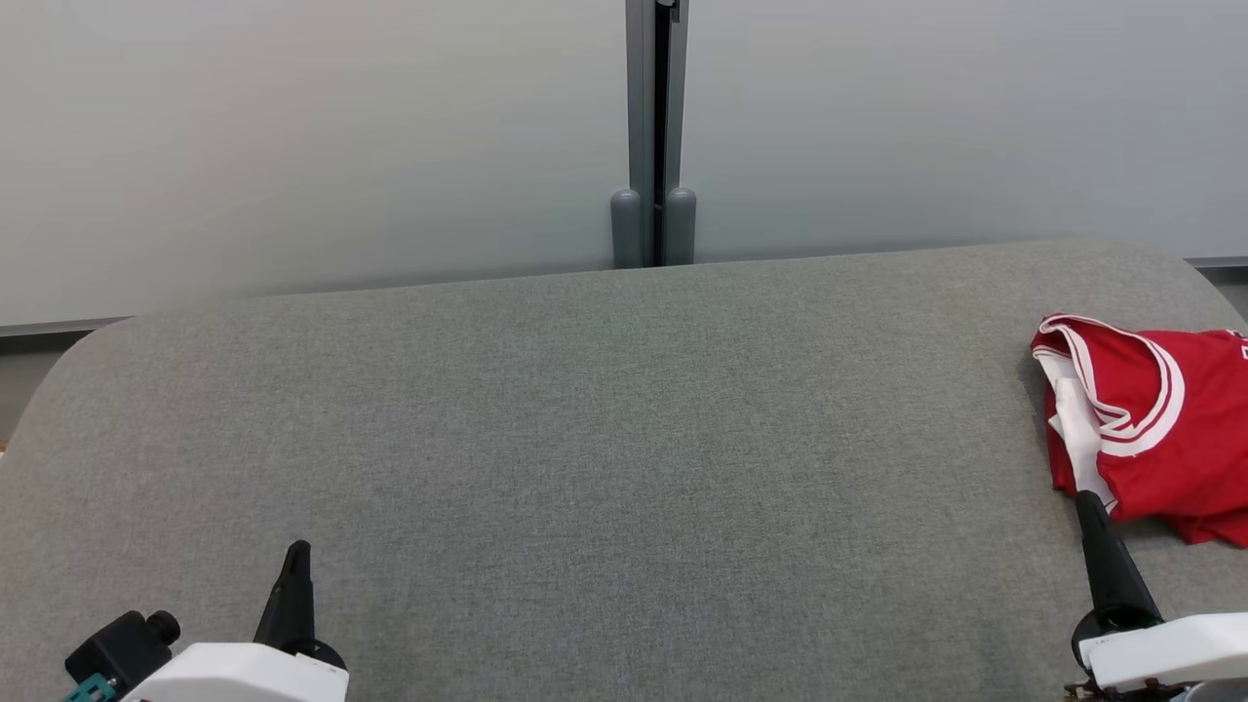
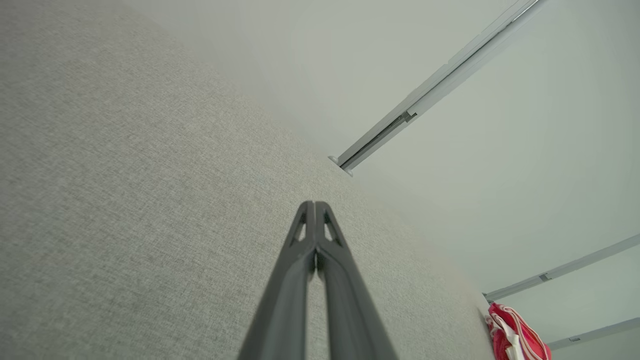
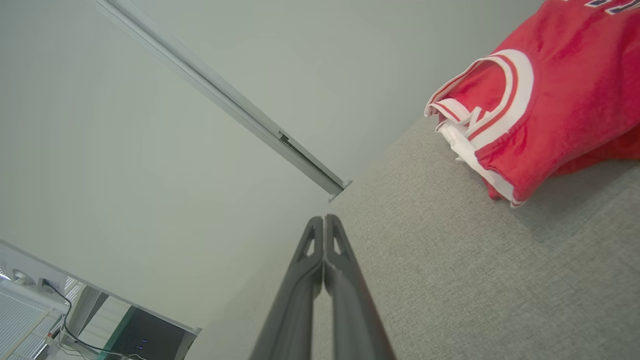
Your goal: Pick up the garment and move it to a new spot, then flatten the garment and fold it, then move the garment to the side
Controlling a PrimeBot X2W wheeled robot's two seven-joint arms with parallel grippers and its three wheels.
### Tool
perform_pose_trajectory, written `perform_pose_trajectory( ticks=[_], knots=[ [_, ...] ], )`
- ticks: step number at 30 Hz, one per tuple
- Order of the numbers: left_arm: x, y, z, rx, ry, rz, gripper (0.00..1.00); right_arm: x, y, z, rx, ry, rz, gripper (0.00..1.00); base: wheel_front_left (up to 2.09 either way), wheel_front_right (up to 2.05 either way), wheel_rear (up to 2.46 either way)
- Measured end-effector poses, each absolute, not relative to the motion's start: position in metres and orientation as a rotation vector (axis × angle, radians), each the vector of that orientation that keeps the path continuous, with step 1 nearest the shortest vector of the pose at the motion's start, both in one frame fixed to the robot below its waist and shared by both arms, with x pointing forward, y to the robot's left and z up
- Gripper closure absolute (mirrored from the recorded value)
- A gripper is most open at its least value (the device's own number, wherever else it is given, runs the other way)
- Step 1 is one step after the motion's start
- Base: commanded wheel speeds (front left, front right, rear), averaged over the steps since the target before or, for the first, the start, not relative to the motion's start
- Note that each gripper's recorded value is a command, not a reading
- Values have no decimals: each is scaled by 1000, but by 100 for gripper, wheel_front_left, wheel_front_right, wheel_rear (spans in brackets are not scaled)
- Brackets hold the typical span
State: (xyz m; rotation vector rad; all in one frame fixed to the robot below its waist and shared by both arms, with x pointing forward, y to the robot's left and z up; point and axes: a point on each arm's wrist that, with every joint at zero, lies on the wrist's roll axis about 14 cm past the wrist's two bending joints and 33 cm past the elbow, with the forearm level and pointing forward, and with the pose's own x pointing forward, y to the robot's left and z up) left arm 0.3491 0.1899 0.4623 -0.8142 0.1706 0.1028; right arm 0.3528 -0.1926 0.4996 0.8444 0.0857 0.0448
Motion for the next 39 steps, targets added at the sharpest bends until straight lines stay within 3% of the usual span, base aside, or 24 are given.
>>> perform_pose_trajectory(
  ticks=[39],
  knots=[
    [371,193,483,-1242,109,69,100,373,-197,504,1249,44,15,100,0,0,0]
  ],
)
